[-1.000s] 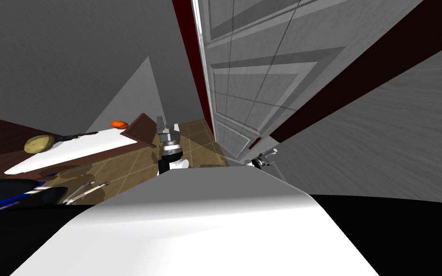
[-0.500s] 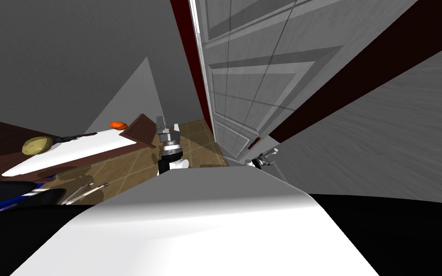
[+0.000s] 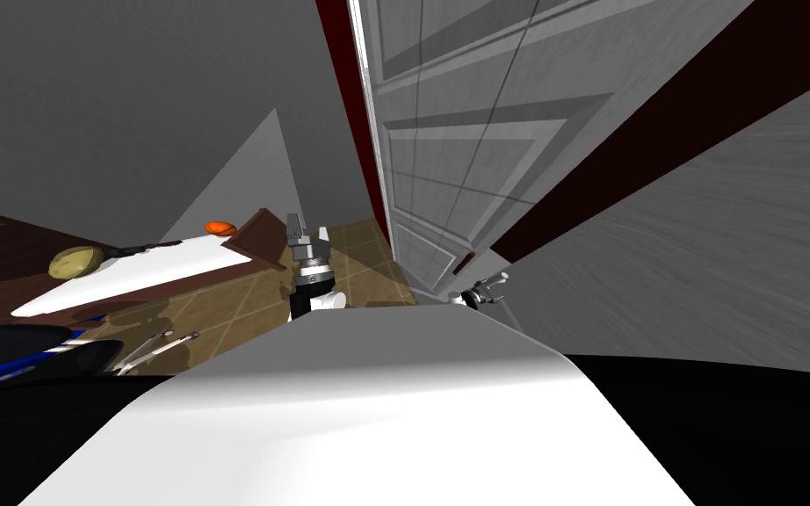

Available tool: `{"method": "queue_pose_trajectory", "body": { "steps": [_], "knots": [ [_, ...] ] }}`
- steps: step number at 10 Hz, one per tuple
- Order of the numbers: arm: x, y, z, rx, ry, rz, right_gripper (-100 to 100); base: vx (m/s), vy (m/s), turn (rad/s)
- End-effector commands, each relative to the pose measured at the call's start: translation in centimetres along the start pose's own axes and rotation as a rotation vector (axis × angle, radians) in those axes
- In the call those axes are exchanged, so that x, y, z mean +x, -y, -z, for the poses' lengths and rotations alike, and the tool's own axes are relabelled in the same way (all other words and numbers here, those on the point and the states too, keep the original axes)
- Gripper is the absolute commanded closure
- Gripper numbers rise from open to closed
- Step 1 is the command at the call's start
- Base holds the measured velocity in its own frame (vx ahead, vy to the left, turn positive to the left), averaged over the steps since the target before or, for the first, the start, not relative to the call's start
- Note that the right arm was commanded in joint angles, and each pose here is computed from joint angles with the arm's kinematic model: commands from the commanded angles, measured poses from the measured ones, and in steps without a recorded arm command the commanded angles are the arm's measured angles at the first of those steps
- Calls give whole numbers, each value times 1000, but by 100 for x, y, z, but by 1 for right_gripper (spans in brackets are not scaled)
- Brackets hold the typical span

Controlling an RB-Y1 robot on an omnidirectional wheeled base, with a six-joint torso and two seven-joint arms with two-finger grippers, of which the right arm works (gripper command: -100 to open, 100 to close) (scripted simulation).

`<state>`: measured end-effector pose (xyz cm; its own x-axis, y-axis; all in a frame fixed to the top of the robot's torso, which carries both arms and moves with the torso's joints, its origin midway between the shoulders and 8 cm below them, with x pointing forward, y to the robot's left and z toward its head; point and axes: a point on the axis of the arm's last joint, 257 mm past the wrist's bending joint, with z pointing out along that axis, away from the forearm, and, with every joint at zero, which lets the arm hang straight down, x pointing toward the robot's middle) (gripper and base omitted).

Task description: Push the door open

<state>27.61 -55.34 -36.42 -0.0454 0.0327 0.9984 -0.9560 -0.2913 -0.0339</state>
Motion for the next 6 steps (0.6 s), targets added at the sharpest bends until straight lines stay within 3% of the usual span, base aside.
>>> {"method": "queue_pose_trajectory", "body": {
  "steps": [1, 4, 6],
  "knots": [
    [74, -290, -111, -62, -29, 11, 100, 67, -146, 23],
    [79, -408, -137, -95, -32, 12, 100, 23, -118, 0],
    [82, -472, -149, -113, -34, 13, 100, 14, -44, 13]
  ]
}}
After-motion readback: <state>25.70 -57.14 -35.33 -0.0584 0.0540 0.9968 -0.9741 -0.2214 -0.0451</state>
